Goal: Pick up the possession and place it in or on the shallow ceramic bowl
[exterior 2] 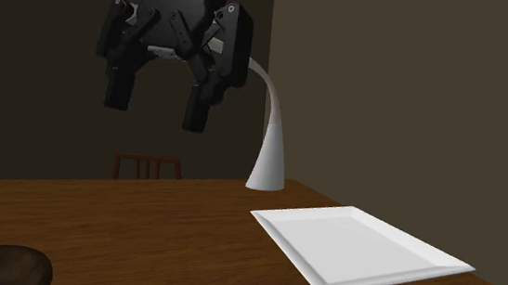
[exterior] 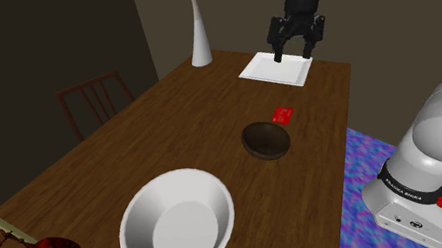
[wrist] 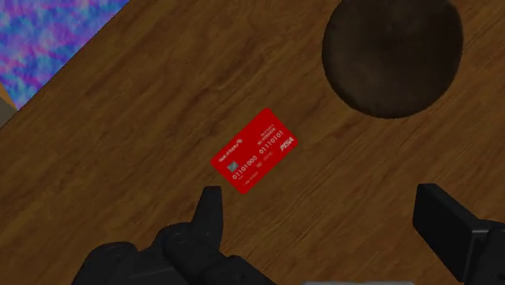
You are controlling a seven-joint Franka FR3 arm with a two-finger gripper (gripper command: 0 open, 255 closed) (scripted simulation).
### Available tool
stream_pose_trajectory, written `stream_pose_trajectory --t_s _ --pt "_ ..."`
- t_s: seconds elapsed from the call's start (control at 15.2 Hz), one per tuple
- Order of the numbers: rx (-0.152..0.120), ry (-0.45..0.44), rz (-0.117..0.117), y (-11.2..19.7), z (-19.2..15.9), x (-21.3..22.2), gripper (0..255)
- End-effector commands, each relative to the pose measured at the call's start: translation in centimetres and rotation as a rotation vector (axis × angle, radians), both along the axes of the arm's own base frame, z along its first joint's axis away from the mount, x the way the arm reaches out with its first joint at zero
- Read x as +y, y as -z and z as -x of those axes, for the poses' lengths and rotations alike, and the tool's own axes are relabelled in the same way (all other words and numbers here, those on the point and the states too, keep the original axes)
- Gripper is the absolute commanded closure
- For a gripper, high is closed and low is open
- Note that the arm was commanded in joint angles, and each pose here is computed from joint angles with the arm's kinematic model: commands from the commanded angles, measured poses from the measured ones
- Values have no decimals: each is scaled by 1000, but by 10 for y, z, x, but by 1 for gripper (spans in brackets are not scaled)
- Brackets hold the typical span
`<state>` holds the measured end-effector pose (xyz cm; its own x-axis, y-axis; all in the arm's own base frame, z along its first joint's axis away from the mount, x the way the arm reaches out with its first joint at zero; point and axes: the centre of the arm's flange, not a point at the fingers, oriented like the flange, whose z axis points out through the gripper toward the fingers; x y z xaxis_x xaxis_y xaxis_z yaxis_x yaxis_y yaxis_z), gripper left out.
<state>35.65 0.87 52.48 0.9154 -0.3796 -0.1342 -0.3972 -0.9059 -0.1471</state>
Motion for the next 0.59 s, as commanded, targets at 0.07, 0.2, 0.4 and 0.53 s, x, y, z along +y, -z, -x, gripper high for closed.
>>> stream_pose_trajectory --t_s 0.07,0.2,0.4,0.53 --pt "104 194 -59 43 -15 -16 0" --pt "172 319 -98 72 -23 -24 0" --pt "275 507 -156 117 -29 -36 0" --pt "343 632 -195 148 -30 -43 0"
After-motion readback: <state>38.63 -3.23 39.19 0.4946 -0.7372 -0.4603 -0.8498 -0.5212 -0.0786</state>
